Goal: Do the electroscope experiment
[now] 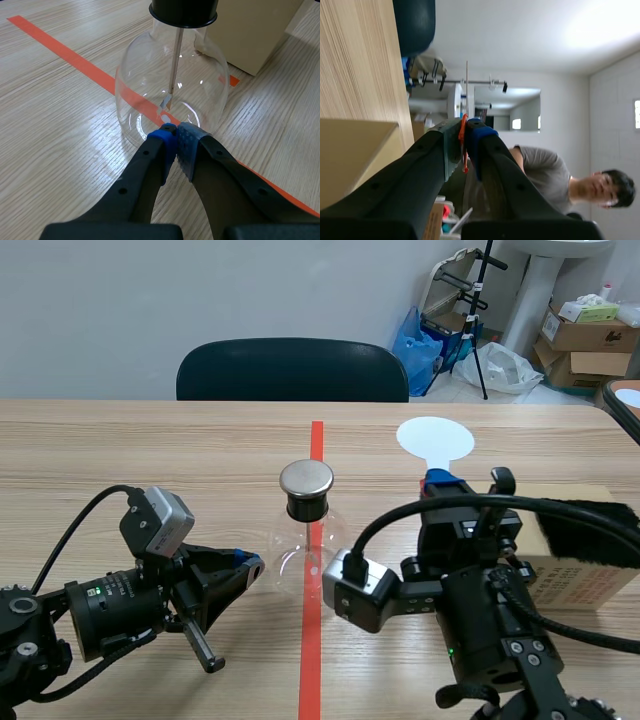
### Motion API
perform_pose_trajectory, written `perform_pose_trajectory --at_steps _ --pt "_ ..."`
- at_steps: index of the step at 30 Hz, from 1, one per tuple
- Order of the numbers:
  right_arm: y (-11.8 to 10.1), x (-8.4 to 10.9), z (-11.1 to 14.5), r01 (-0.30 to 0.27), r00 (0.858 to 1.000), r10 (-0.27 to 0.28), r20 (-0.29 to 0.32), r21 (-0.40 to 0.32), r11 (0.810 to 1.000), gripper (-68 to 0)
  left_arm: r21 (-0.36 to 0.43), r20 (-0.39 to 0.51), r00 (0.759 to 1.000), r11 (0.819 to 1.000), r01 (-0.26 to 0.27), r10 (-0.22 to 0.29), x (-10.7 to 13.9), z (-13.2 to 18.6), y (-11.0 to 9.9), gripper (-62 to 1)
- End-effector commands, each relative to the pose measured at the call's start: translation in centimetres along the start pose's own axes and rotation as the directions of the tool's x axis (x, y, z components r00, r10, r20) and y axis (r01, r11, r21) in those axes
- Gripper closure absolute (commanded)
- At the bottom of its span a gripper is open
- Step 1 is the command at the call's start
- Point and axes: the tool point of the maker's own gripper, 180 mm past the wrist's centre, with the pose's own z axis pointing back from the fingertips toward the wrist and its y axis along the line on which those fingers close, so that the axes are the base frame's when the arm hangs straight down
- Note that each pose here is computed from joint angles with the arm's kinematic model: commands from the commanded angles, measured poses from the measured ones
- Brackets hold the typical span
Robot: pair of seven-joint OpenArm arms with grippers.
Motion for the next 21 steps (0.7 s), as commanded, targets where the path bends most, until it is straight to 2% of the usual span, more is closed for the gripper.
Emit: perform_pose_trajectory --at_steps 1,5,9,16,21 --pt "-1.2 0.4 -0.4 0.0 0.999 0.001 0.034 -0.041 0.999 -1.3 -0.002 0.034 0.999 1.0 -0.003 0.003 0.9 -0.3 0.0 -3.0" --pt "-1.2 2.4 -0.2 0.0 0.989 0.006 0.145 -0.041 0.999 -1.3 -0.002 0.034 0.999 1.0 -0.003 0.003 0.9 -0.3 0.0 -3.0" --pt "-1.1 4.1 0.1 0.0 0.971 0.009 0.237 -0.041 0.999 -1.3 -0.002 0.034 0.999 1.0 -0.003 0.003 0.9 -0.3 0.0 -3.0" --pt "-1.1 6.5 0.9 0.0 0.928 0.015 0.372 -0.042 0.999 -1.3 -0.002 0.035 0.999 1.0 -0.003 0.003 0.9 -0.3 0.0 -3.0" --pt "-1.1 7.6 1.3 0.0 0.902 0.018 0.432 -0.042 0.999 -1.3 -0.002 0.035 0.999 1.0 -0.003 0.003 0.9 -0.3 0.0 -3.0"
